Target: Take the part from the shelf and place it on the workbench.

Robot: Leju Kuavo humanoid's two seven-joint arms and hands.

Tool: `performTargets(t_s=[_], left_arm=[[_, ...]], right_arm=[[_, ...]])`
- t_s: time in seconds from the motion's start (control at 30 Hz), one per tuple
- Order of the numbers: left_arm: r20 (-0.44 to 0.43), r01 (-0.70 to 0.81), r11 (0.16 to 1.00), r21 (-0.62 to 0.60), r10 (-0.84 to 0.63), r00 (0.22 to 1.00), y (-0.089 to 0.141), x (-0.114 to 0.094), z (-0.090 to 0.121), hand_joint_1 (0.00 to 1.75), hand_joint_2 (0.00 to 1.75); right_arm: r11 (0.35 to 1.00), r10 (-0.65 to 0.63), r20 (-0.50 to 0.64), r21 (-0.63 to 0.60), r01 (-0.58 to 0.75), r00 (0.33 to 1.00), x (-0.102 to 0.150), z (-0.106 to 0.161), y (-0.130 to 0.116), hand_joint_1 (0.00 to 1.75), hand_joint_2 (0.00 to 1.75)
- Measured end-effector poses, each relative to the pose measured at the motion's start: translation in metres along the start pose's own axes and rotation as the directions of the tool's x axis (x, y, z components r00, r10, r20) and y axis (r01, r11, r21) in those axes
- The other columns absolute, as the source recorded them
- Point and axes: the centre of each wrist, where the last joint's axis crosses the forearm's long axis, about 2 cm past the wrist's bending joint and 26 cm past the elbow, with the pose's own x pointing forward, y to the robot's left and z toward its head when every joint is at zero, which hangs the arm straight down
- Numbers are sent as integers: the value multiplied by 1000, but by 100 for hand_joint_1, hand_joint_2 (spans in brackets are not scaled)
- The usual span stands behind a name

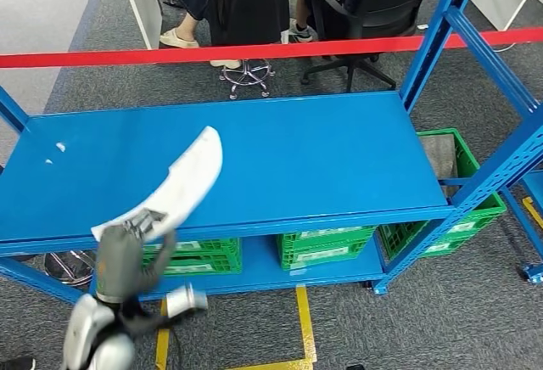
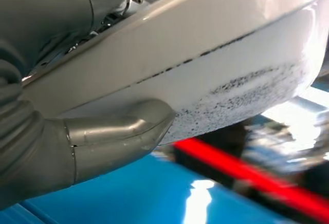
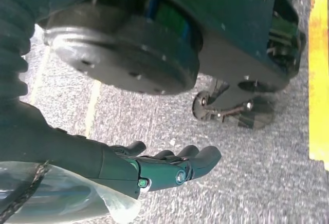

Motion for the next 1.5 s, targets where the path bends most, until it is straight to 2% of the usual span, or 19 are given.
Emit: performTargets(t_s=[0.17,0.37,0.73,1.1,1.5], left_arm=[[98,-136,987,90,127,987,-1,46,24,175,175],[146,-219,968,124,201,969,1,69,33,175,175],[168,-329,925,190,300,939,-5,70,38,175,175],[119,-279,941,192,260,958,-11,59,51,175,175],[79,-248,950,189,237,968,-15,55,55,175,175]], right_arm=[[995,-95,80,50,91,992,-4,1,-2,0,175],[988,-141,112,78,133,984,-5,1,-5,0,175],[987,-156,132,52,150,979,-8,2,-14,0,175],[980,-200,151,10,201,968,-11,3,-19,0,175],[967,-247,145,-24,253,958,-15,4,-24,0,175]])
